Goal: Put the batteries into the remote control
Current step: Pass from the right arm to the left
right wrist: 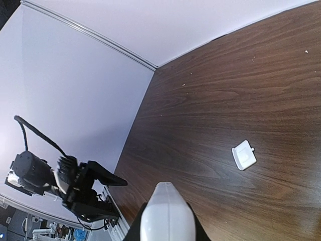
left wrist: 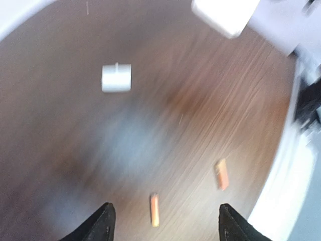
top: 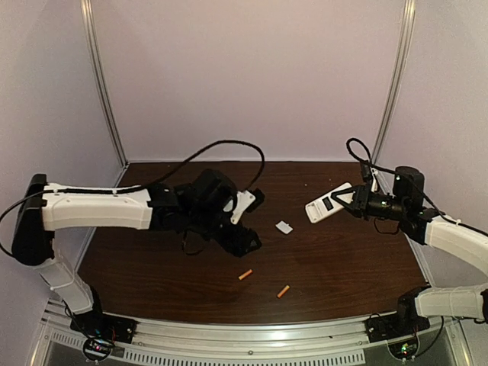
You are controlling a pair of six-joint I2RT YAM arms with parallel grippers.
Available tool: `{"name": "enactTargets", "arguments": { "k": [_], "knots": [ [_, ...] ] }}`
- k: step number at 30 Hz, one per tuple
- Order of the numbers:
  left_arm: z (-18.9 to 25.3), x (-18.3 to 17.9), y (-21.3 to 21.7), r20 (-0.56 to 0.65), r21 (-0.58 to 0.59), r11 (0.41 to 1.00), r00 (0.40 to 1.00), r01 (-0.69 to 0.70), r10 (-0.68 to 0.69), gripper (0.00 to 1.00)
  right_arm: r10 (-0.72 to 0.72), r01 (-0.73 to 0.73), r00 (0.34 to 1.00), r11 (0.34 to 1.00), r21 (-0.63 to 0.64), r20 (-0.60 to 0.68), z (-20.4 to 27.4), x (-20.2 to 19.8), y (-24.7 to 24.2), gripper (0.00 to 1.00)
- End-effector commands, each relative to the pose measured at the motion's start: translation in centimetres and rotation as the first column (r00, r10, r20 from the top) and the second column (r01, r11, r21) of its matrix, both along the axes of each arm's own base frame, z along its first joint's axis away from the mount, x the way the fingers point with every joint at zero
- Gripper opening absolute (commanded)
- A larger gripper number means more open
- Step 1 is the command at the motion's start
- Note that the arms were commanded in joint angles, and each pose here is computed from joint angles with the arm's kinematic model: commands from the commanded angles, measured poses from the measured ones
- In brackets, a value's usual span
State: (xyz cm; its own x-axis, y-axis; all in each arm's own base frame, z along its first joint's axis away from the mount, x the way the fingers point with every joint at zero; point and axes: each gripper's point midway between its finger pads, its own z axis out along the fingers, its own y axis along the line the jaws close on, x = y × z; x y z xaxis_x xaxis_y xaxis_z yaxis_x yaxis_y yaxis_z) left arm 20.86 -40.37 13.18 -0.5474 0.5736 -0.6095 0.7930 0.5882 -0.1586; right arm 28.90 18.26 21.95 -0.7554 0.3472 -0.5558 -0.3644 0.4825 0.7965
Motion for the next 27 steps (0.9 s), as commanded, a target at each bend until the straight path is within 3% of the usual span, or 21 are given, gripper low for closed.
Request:
{"name": "enactTargets", "arguments": {
  "k": [1, 6, 14, 22, 27],
  "knots": [
    [10.6, 1.1, -1.2, 0.118, -0.457, 0.887, 0.993, 0.071, -0.019, 0.72, 0.030, -0.047, 0.988, 0.992, 0.116, 0.149, 6.0, 0.4, 1.3, 0.00],
    [16.4, 0.5, -1.6, 0.202, -0.632, 0.761, 0.979, 0.146, -0.020, 0.71, 0.093, -0.151, 0.958, 0.967, 0.204, 0.271, 10.7, -1.2, 4.1, 0.00],
    [20.4, -1.7, -3.5, 0.169, -0.799, 0.559, 0.975, 0.221, -0.144, 0.69, 0.187, -0.324, 0.876, 0.910, 0.257, 0.444, 16.1, -4.4, 8.3, 0.00],
    [22.0, -2.6, -3.8, 0.154, -0.866, 0.445, 0.969, 0.227, -0.195, 0.71, 0.223, -0.404, 0.830, 0.873, 0.275, 0.512, 17.9, -6.3, 10.8, 0.00],
    [22.6, -2.8, -4.2, 0.146, -0.891, 0.393, 0.963, 0.227, -0.225, 0.65, 0.244, -0.432, 0.818, 0.859, 0.276, 0.521, 17.8, -7.1, 11.9, 0.02]
  ]
}}
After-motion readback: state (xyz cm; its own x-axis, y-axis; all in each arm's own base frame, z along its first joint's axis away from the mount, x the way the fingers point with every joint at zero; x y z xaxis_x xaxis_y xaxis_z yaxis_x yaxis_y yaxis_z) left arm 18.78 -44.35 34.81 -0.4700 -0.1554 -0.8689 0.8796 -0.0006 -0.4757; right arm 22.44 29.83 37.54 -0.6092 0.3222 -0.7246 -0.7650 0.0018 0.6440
